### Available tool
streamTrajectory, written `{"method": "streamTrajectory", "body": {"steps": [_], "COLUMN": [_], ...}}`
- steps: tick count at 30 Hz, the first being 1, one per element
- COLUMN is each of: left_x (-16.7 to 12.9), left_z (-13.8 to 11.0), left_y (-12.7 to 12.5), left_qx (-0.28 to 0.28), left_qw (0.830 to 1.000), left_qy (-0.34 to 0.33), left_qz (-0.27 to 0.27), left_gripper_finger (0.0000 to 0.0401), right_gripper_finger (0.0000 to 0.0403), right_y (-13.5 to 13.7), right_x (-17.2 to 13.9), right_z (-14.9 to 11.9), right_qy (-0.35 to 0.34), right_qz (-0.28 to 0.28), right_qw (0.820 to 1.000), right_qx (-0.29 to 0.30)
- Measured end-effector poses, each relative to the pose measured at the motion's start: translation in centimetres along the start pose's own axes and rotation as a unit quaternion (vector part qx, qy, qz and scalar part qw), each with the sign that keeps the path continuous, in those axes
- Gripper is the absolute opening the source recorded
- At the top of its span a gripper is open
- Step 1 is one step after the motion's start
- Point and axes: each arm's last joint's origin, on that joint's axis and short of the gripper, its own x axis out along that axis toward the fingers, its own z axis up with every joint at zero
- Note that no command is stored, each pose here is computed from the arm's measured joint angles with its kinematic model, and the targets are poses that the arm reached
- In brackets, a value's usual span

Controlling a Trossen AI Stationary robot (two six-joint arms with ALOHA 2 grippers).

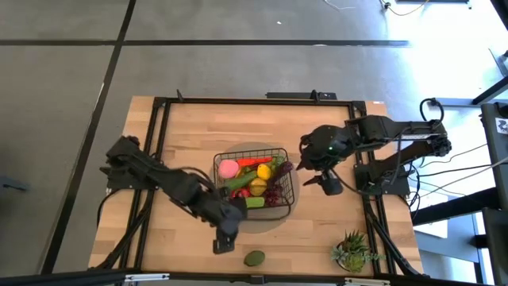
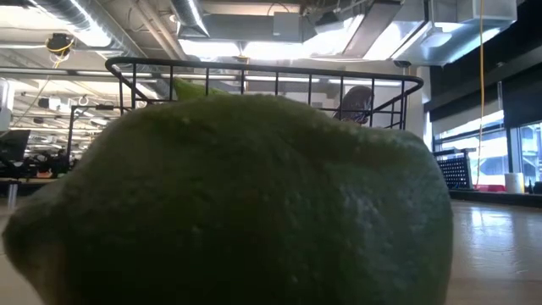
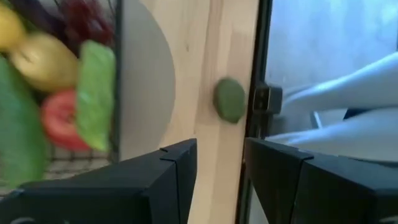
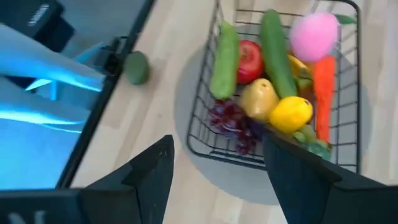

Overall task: Build produce basket
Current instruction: Put the green lime into the black wire basket

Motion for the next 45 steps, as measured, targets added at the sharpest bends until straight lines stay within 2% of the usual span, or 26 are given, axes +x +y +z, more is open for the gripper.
{"method": "streamTrajectory", "body": {"steps": [6,11,17,19,23,26,30,32,37,39,45], "left_x": [3.2,3.5,3.6,3.8,5.1,6.4,8.4,9.0,9.2,9.2,9.2], "left_z": [-0.1,0.3,0.4,0.4,0.2,-0.3,-1.1,-1.2,-1.0,-0.9,-1.0], "left_y": [0.4,1.5,1.4,0.9,-0.4,-1.4,-2.0,-2.0,-2.1,-2.1,-2.3], "left_qx": [-0.012,-0.003,-0.014,-0.012,-0.004,-0.003,0.005,0.005,0.006,0.008,0.010], "left_qw": [0.998,0.995,0.996,0.997,0.999,0.999,0.998,0.997,0.998,0.999,1.000], "left_qy": [0.061,0.104,0.089,0.075,0.049,0.049,0.065,0.070,0.055,0.042,0.021], "left_qz": [0.012,-0.005,0.004,-0.001,-0.011,-0.022,-0.011,-0.009,-0.013,0.002,0.015], "left_gripper_finger": [0.0124,0.0124,0.0124,0.0124,0.0124,0.0124,0.0124,0.0124,0.0124,0.0124,0.0124], "right_gripper_finger": [0.0236,0.0236,0.0236,0.0236,0.0236,0.0236,0.0236,0.0236,0.0236,0.0236,0.0236], "right_y": [0.4,0.6,0.7,0.8,1.5,1.8,2.2,2.1,1.7,1.6,1.1], "right_x": [-1.7,-2.7,-3.0,-2.9,-2.9,-2.8,-2.6,-2.3,-1.0,-0.3,2.3], "right_z": [-0.5,-0.7,-0.8,-0.8,-1.0,-1.0,-1.2,-1.1,-0.9,-0.8,-0.5], "right_qy": [-0.023,-0.037,-0.040,-0.040,-0.036,-0.031,-0.018,-0.016,0.015,0.031,0.078], "right_qz": [0.005,0.004,0.005,0.022,0.062,0.065,0.069,0.060,-0.007,-0.025,-0.024], "right_qw": [1.000,0.999,0.999,0.999,0.996,0.995,0.994,0.995,0.999,0.999,0.996], "right_qx": [-0.010,-0.012,-0.011,-0.014,-0.057,-0.067,-0.079,-0.079,-0.041,-0.038,-0.030]}}
